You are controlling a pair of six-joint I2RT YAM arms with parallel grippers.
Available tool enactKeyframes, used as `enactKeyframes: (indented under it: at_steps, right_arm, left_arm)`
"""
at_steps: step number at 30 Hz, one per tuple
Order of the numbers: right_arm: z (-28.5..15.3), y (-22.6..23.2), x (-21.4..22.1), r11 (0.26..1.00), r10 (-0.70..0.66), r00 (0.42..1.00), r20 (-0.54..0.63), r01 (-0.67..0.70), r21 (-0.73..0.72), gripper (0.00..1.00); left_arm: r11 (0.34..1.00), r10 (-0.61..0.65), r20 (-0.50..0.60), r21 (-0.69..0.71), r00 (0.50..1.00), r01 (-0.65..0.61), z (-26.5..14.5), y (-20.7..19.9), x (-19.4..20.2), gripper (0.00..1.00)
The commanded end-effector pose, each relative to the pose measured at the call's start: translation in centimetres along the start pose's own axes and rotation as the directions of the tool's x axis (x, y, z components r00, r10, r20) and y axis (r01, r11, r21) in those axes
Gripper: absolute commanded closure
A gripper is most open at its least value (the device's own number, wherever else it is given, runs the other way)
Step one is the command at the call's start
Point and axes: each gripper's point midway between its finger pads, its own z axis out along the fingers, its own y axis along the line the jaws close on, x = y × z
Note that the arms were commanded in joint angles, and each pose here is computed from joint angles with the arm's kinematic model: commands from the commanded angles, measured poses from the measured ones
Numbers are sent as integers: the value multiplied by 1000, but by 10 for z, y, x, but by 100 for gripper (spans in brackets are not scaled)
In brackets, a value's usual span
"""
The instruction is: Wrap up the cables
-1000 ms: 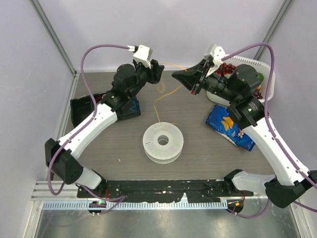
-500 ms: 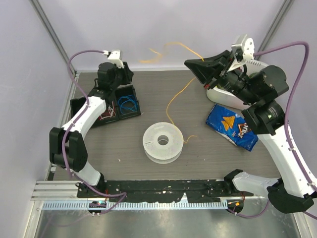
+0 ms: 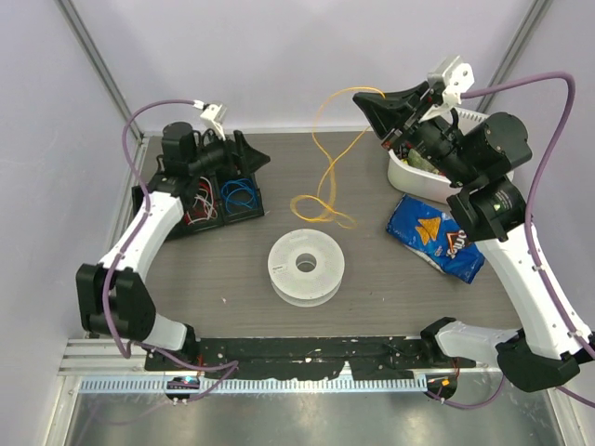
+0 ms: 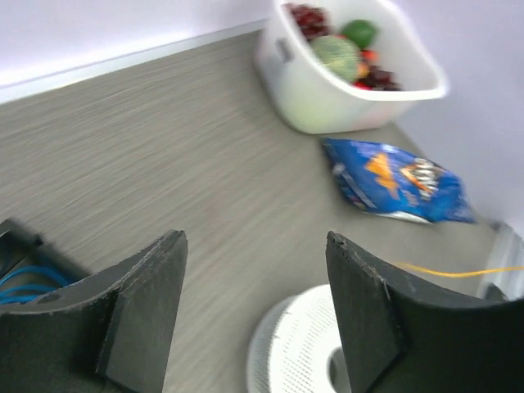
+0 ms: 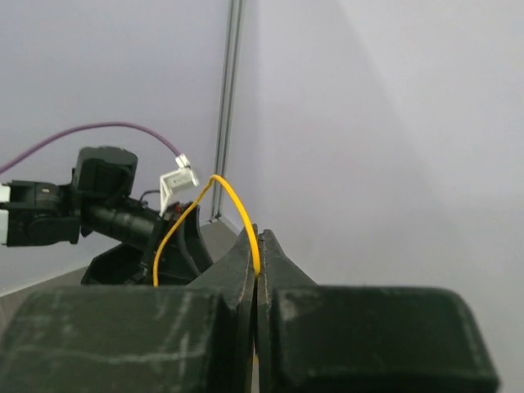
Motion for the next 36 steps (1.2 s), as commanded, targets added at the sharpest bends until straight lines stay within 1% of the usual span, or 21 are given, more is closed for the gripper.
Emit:
enactKeyframes:
  at_steps: [1,6,9,14,17,20,22,23,24,28,29,30,33,34,36]
  right_arm:
    - [-3,10,-19,997,-54,996,65,58,-60,99]
    - [-5,30,-8,984,-34,999,34,40,-171,99]
    - [-3,34,3,979,-7,1000,-2,7,-203,99]
    - [0,34,5,978,5,1000,-2,-5,-206,99]
    - [0,35,4,977,9,1000,-1,-9,-212,99]
    - [-1,37,2,975,11,1000,4,-10,-221,99]
    - [-1,39,2,973,12,1000,5,-11,-229,99]
    - [-2,41,2,970,17,1000,9,-14,-243,99]
    - [-1,43,2,967,20,1000,10,-17,-252,99]
    - [-1,51,1,955,43,999,12,-37,-294,99]
    - [-2,52,1,952,42,999,13,-36,-303,99]
    - [0,53,3,950,71,997,2,-67,-306,99]
    - [1,53,2,950,80,997,0,-76,-304,99]
    - [3,51,-4,951,73,997,27,-61,-303,99]
    - [5,49,-5,955,78,997,30,-66,-288,99]
  left_arm:
    - [958,47,38,282,998,-55,-36,-78,-25,27]
    - [935,127,124,317,984,-160,-55,-99,-41,22]
    - [893,183,142,390,973,-225,-64,-115,-42,20]
    - [860,210,124,448,970,-244,-69,-123,-33,22]
    - [834,229,114,490,967,-255,-73,-130,-27,27]
    - [815,216,71,537,974,-220,-75,-139,-14,27]
    - [795,223,43,571,974,-207,-76,-149,0,25]
    - [796,253,19,564,967,-219,-74,-154,15,23]
    - [796,264,23,559,964,-232,-72,-155,18,23]
    - [807,267,38,537,963,-245,-63,-151,10,24]
    - [808,267,38,536,963,-245,-60,-149,9,25]
    - [808,266,37,536,963,-244,-57,-148,8,26]
    - [814,255,15,537,967,-223,-50,-143,14,32]
    - [814,253,11,538,967,-219,-49,-142,16,35]
    - [816,243,-4,542,970,-202,-49,-140,23,37]
